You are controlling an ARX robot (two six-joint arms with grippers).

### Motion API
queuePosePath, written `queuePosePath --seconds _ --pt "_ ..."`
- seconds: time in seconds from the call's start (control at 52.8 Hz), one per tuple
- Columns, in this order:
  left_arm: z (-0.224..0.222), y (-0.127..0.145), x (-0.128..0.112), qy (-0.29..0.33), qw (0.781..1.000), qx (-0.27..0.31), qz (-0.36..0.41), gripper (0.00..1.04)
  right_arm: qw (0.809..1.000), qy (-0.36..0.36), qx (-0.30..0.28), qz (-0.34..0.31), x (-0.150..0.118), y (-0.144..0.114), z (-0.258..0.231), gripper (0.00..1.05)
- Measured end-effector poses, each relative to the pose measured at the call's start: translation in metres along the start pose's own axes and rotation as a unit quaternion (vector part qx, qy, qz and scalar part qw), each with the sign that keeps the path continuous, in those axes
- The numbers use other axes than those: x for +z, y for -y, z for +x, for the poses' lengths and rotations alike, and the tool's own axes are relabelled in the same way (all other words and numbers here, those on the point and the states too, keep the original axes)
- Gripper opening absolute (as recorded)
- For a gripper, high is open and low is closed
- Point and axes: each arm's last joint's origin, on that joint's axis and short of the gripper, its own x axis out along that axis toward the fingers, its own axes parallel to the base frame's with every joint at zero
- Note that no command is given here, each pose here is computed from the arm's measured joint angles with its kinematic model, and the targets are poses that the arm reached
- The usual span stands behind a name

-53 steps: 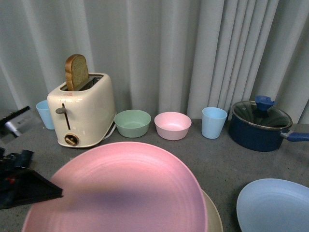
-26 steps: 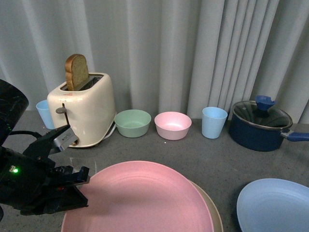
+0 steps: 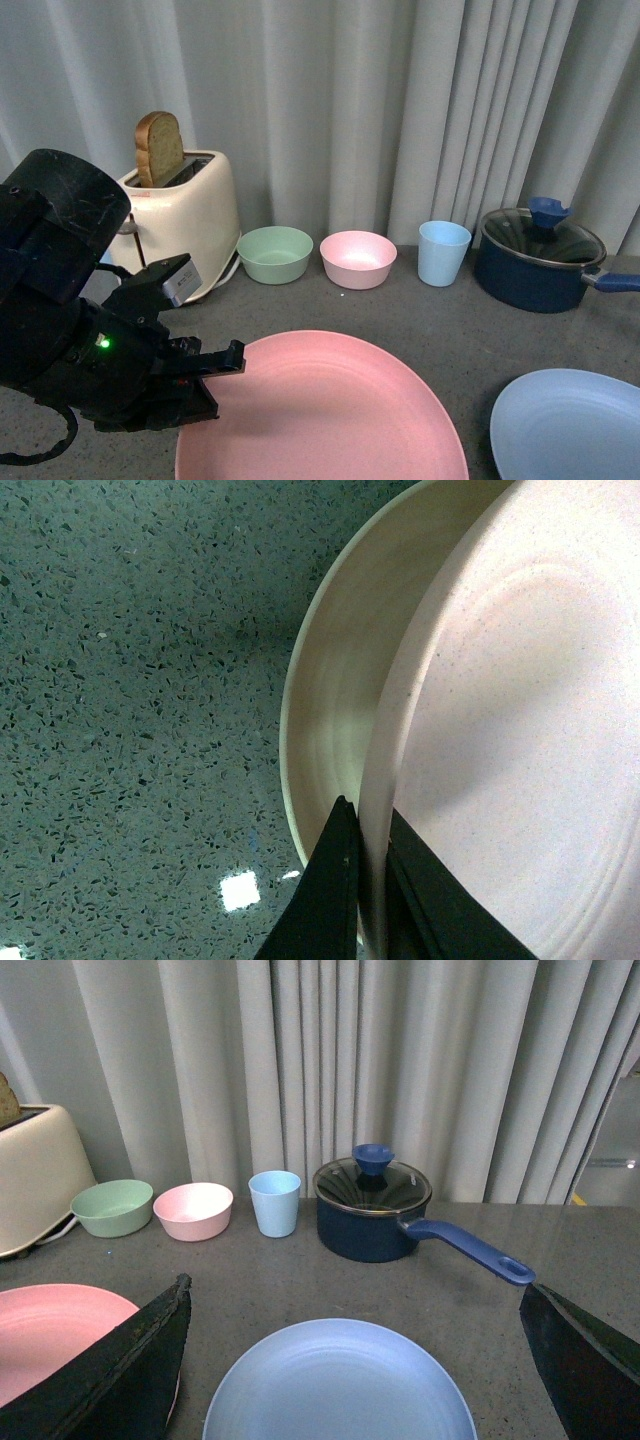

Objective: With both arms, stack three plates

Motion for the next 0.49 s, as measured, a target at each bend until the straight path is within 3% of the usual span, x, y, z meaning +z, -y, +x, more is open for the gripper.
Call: queuePosePath --seconds 0.36,0.493 --pt "0.0045 -0.0002 0.0038 0.001 1.0 0.005 -0.014 0.05 1.0 0.0 0.0 0.0 0.0 0.0 0.0 0.97" --pt "0.0026 0.0009 0.0066 0.009 0.999 -0.018 -0.036 0.3 1.0 0.0 0.0 0.0 0.0 0.0 0.0 0.97"
